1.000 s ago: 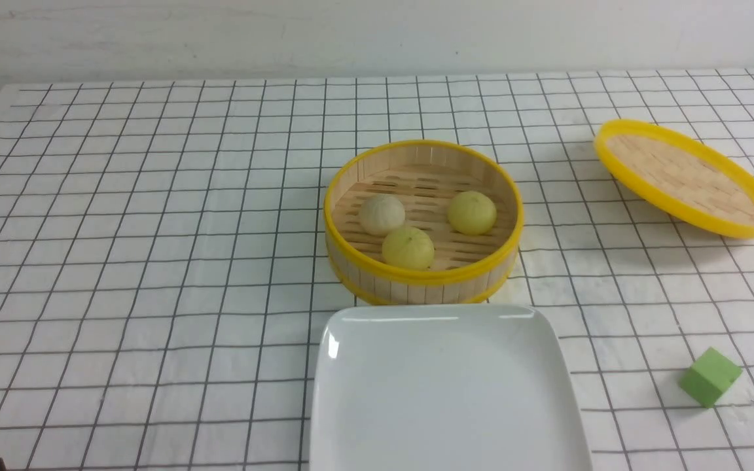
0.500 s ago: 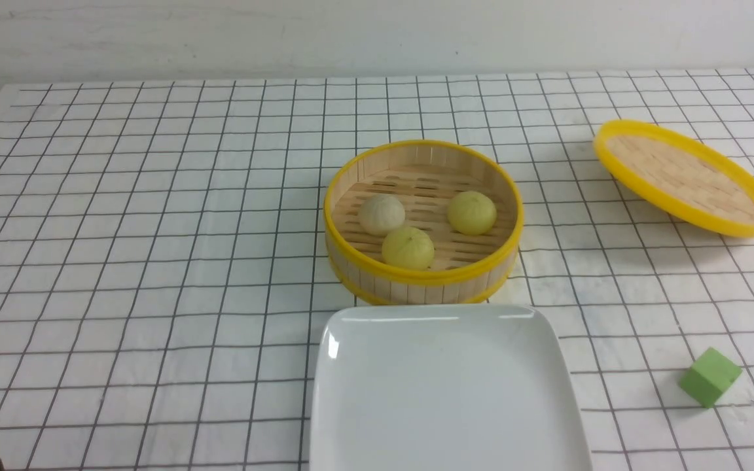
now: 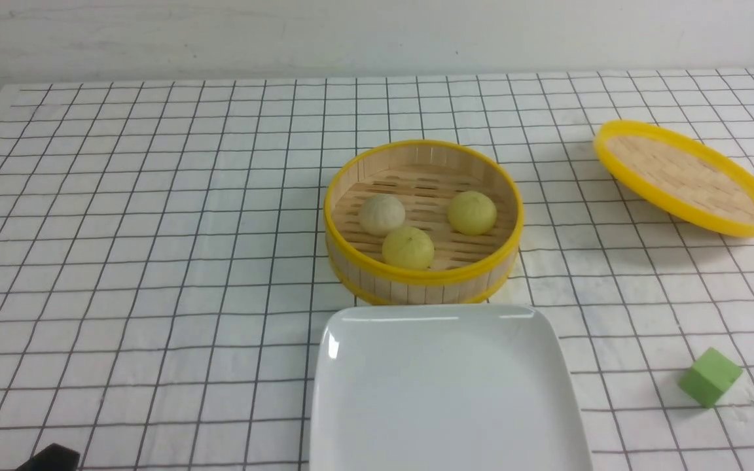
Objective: Put the steamed buns into the plate on the white-black tablecloth.
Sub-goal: 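Reach toward a bun in the bamboo steamer with the right gripper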
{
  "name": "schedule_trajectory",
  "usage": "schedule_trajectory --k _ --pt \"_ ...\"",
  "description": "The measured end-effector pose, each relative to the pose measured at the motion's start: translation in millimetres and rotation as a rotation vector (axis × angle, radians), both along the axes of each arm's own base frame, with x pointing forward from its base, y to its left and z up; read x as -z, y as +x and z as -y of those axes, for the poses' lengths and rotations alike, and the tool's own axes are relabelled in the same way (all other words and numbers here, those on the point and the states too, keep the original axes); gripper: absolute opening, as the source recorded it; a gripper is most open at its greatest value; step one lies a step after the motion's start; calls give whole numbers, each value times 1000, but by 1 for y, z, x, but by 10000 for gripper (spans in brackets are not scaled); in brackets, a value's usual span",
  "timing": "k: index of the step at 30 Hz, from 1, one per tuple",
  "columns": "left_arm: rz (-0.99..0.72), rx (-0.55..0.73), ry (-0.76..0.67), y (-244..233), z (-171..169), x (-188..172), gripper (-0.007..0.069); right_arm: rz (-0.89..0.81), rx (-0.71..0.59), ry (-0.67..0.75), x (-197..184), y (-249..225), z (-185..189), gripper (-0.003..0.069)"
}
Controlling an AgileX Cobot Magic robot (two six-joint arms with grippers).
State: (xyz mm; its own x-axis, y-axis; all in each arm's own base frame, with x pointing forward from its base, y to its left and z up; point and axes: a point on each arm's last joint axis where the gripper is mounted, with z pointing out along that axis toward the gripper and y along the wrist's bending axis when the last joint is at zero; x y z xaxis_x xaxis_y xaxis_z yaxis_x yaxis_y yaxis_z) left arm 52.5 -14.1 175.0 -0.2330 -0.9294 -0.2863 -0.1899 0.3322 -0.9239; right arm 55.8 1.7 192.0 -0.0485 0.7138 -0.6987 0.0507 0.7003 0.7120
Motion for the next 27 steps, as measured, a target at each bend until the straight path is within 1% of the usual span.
schedule_trajectory --k 2,8,12,15,21,24,25,26,27 --pt "-3 -4 -27 0 0 0 242 9 2 45 -1 0 0 240" --pt "21 -18 -40 1 -1 -2 242 16 3 79 -1 0 0 240" --pt "80 -43 -79 2 -2 -8 242 45 12 94 -4 0 1 240" --pt "110 -47 -54 3 -3 -10 242 73 21 95 -7 0 2 240" --pt "103 -26 -9 2 -2 -9 242 83 24 93 -7 0 2 240" --pt "98 21 60 0 1 -17 191 121 37 121 -11 0 3 232" --pt "106 27 71 -1 1 -20 185 126 39 121 -11 0 3 230" --pt "168 38 114 -4 1 -41 144 136 38 100 -15 -1 3 210" --pt "213 42 150 -7 1 -54 111 140 34 80 -19 -1 3 190"
